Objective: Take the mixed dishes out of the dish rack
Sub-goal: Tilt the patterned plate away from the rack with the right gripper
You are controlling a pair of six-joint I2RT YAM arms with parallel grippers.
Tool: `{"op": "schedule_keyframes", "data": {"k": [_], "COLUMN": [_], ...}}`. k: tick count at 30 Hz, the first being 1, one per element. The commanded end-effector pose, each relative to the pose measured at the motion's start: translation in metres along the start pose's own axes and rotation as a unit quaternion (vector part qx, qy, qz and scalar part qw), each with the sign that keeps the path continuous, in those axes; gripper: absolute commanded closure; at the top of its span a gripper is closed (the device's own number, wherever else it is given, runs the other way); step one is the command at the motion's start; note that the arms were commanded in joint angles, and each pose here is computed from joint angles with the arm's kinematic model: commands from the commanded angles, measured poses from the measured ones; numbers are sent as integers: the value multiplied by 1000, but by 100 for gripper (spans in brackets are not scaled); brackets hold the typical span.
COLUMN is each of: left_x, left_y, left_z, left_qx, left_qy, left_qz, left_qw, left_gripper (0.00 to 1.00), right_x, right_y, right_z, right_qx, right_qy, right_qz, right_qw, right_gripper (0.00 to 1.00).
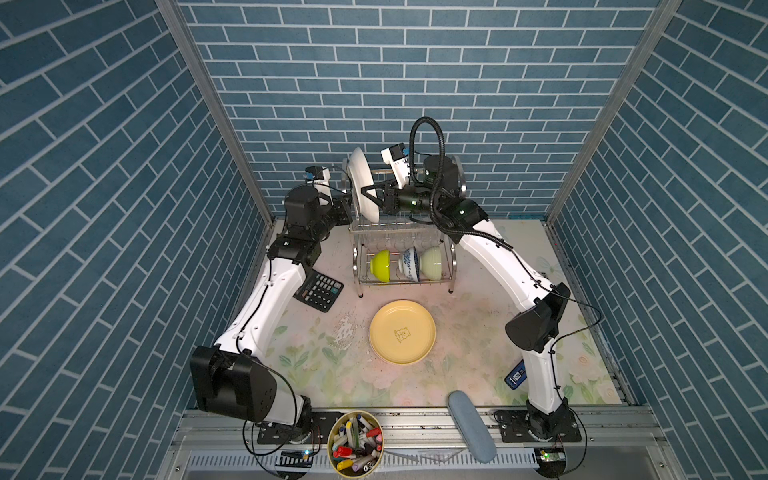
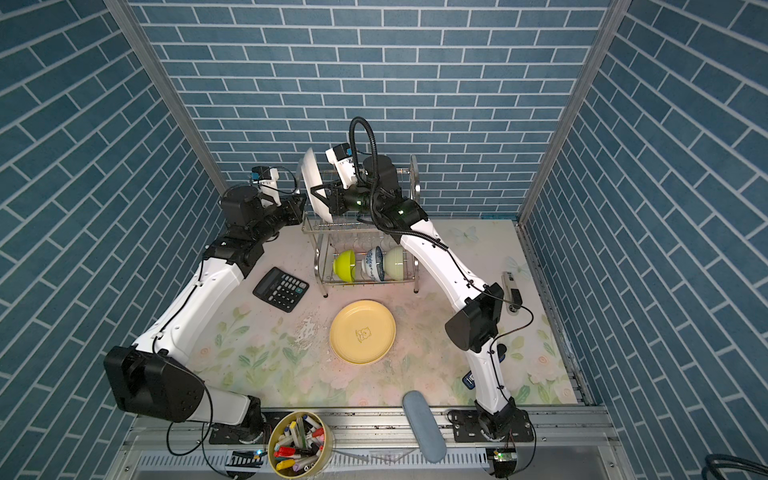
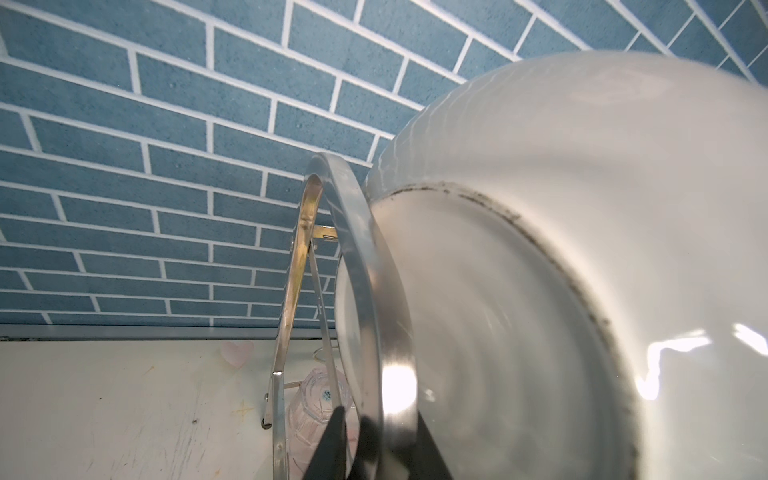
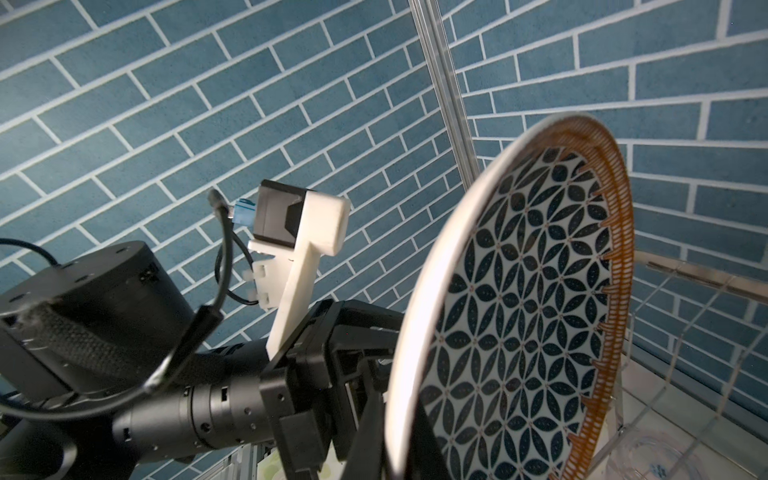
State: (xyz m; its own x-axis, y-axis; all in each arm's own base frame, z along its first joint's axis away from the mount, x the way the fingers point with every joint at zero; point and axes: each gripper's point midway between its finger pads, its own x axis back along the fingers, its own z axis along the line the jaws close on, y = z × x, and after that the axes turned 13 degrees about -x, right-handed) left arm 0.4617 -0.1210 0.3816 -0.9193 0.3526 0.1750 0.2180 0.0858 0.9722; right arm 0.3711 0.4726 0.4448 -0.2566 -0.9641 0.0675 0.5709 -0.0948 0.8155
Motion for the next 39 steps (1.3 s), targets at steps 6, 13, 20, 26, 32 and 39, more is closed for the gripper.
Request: {"op": "schedule_keyframes", "data": {"k": [6,13,20,26,32,39], "left_x": [-3,-5,-7,-7,-7,-6], "left_y": [-13,-14,-16,-17,-16,-13], "left_z": [0,0,1,1,1,1], "left_qx": [48,49,49,50,50,51], "left_qy": [-7,-8,-8,-7,-6,-6], "left_qz": [15,15,16,17,16,12], "left_qw": [999,999,999,999,999,999], "left_gripper": [81,81,81,81,81,78], "right_x": [10,17,32,38,44,54], "right_y": [-3,-1,4,1,0,0], "right_z": [55,59,73,76,81,75], "right_qx": [36,51,90,115,141,170], "right_qy": [68,62,41,28,15,-20], "right_qz": [4,1,-11,-10,-9,-14], "right_qw": [997,997,995,993,990,985], "right_gripper": [100,100,100,100,100,100]}}
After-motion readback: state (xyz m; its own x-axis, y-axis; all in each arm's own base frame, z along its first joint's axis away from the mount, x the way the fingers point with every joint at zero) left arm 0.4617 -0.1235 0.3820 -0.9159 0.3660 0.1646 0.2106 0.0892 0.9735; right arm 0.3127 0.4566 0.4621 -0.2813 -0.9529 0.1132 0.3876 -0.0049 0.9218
